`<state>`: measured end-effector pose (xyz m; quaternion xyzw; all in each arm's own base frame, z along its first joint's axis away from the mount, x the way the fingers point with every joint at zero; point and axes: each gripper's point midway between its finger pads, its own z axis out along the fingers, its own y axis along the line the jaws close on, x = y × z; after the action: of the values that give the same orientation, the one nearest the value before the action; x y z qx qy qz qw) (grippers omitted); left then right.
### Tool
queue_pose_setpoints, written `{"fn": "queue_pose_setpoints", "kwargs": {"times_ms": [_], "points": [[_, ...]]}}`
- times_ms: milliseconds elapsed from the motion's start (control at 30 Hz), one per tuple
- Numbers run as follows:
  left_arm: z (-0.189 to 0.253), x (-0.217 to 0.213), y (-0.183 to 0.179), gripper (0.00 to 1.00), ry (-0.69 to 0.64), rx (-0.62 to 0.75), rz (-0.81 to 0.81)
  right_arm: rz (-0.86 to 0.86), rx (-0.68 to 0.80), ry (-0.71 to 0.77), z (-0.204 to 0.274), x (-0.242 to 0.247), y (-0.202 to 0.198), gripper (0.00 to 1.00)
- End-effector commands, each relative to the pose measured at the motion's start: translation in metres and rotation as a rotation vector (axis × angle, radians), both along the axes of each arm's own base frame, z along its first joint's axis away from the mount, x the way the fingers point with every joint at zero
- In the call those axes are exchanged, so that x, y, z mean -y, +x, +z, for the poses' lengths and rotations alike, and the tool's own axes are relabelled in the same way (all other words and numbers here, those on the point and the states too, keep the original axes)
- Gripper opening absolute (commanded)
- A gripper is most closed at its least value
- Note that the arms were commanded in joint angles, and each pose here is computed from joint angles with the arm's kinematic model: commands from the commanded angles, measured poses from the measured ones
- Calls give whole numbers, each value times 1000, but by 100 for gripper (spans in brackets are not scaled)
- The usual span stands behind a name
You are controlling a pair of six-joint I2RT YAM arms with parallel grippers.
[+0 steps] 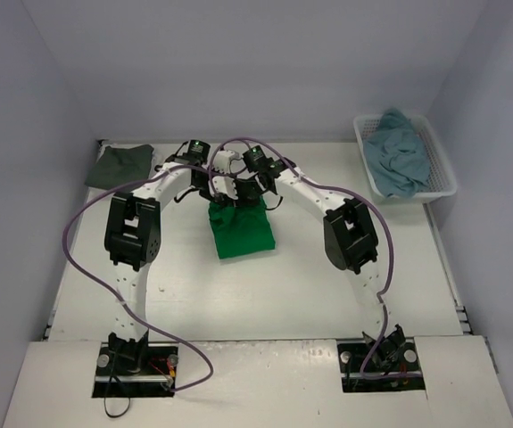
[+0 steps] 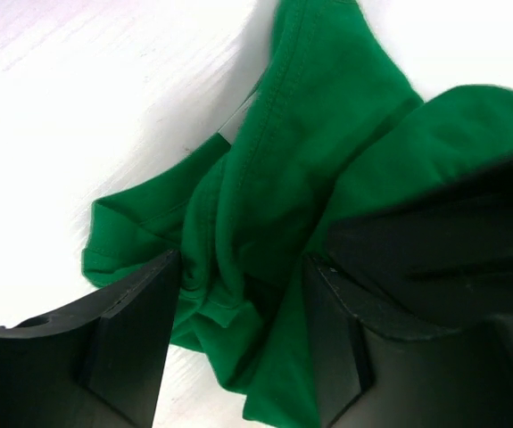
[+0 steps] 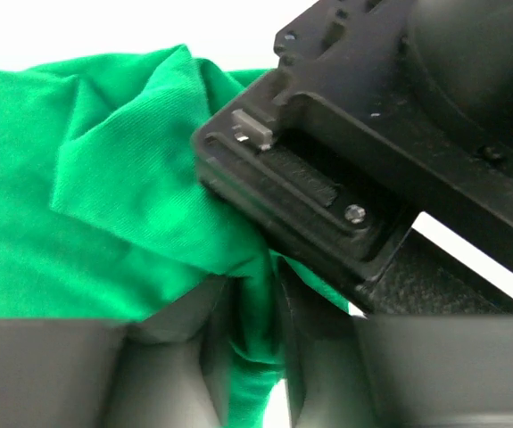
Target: Fold and stack the t-shirts
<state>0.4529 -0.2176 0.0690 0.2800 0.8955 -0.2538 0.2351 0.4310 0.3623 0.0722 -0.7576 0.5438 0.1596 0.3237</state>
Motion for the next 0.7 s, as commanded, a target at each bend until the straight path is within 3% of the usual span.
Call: {"fn": "queue_pose_setpoints", "kwargs": {"times_ms": [0, 67, 200, 467, 667], "points": [[35, 18, 8, 50, -72, 85, -52, -47, 23, 63, 14, -13, 16, 29], [35, 18, 8, 50, -71, 86, -53, -72, 35, 64, 12, -14, 21, 40], [34, 19, 7, 51, -74, 85, -56, -110, 32, 45, 2, -12, 25, 50], [36, 16, 9, 50, -55, 99, -61, -223, 70, 105, 3, -13, 39, 49], [72, -10, 30, 50, 4, 208, -6, -300, 74, 140, 3, -13, 45, 47]]}}
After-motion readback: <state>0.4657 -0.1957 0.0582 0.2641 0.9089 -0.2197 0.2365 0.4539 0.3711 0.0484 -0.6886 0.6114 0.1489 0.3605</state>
